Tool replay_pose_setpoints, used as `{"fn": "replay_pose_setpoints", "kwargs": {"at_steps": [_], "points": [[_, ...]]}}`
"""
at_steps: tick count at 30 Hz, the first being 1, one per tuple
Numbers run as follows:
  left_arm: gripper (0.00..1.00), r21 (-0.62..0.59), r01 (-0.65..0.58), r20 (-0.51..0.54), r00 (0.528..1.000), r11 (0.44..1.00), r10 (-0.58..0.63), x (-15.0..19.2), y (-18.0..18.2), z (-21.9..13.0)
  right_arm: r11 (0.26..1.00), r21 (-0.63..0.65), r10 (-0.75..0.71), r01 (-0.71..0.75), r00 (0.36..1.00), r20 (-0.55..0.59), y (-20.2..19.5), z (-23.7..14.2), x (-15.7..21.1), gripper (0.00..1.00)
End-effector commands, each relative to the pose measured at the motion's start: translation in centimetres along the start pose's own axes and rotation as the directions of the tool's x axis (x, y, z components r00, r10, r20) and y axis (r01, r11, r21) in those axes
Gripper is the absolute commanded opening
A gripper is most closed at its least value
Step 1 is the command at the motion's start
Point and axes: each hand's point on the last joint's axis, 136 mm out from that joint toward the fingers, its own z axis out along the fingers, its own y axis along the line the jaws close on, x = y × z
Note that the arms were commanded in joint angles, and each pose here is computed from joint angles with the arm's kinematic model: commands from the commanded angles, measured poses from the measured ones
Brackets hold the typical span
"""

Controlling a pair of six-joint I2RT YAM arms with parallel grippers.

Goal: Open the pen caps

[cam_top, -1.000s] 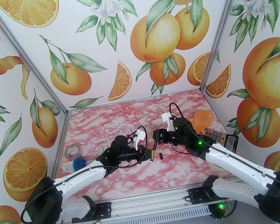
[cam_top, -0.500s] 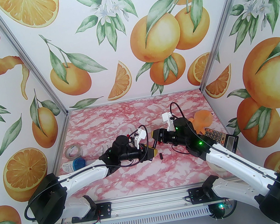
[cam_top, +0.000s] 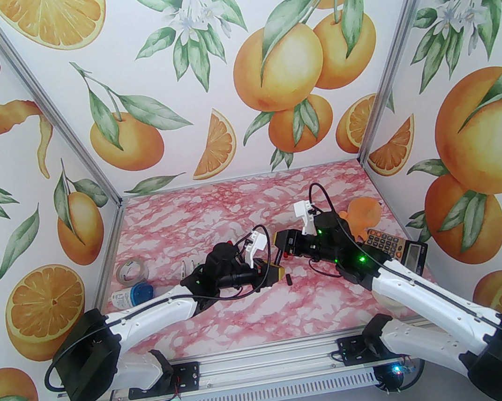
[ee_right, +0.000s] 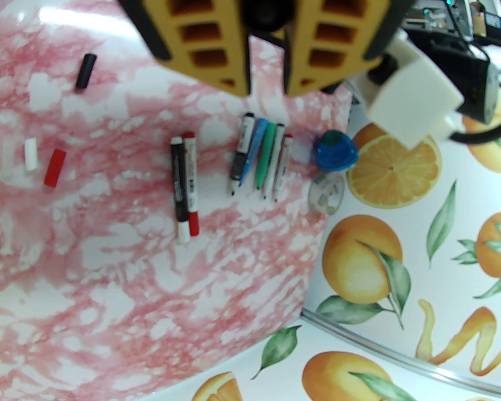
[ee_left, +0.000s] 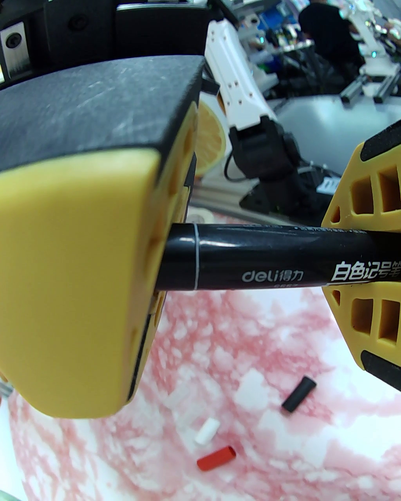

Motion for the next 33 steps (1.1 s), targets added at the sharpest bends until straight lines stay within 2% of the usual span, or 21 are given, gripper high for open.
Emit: {"fn": "replay_pose_setpoints", "kwargs": {"at_steps": [1,5,10,16,24,28,33], "points": [[0.00,-0.102,-0.085,-0.023,0.996,0.991,0.083,-0.3,0.2,-0.5,0.998,0.054,0.003,-0.008,0.995,0.097,-0.6,-0.9,-1.8,0.10],[0.00,-0.190,-0.136,-0.050,0.990,0.972,0.129,0.4,0.9,-0.8,0.992,0.126,0.006,-0.025,0.989,0.150,-1.6,-1.7,-3.1,0.10],[0.00,-0.112,-0.116,-0.068,0.992,0.987,0.109,1.4,-0.1,-0.3,0.991,0.131,0.011,-0.037,0.980,0.198,-1.8,-2.4,-4.6,0.09],[0.00,0.035,-0.071,-0.072,0.995,0.997,0.073,2.0,-2.3,0.2,0.996,-0.070,-0.031,0.048,0.973,0.230,1.1,-2.6,-6.3,0.09],[0.00,0.141,-0.038,-0.009,0.999,0.989,0.039,0.7,-3.6,-1.1,0.980,-0.163,-0.073,0.116,0.966,0.250,2.4,-3.0,-7.3,0.09],[0.00,0.107,-0.037,-0.003,0.999,0.994,0.037,0.4,-2.8,-1.7,0.977,-0.176,-0.075,0.124,0.963,0.258,2.2,-3.2,-7.9,0.09],[0.00,0.034,-0.056,-0.008,0.998,0.998,0.056,0.5,-1.9,-1.9,0.996,-0.063,-0.043,0.063,0.958,0.283,0.3,-3.3,-9.0,0.09]]}}
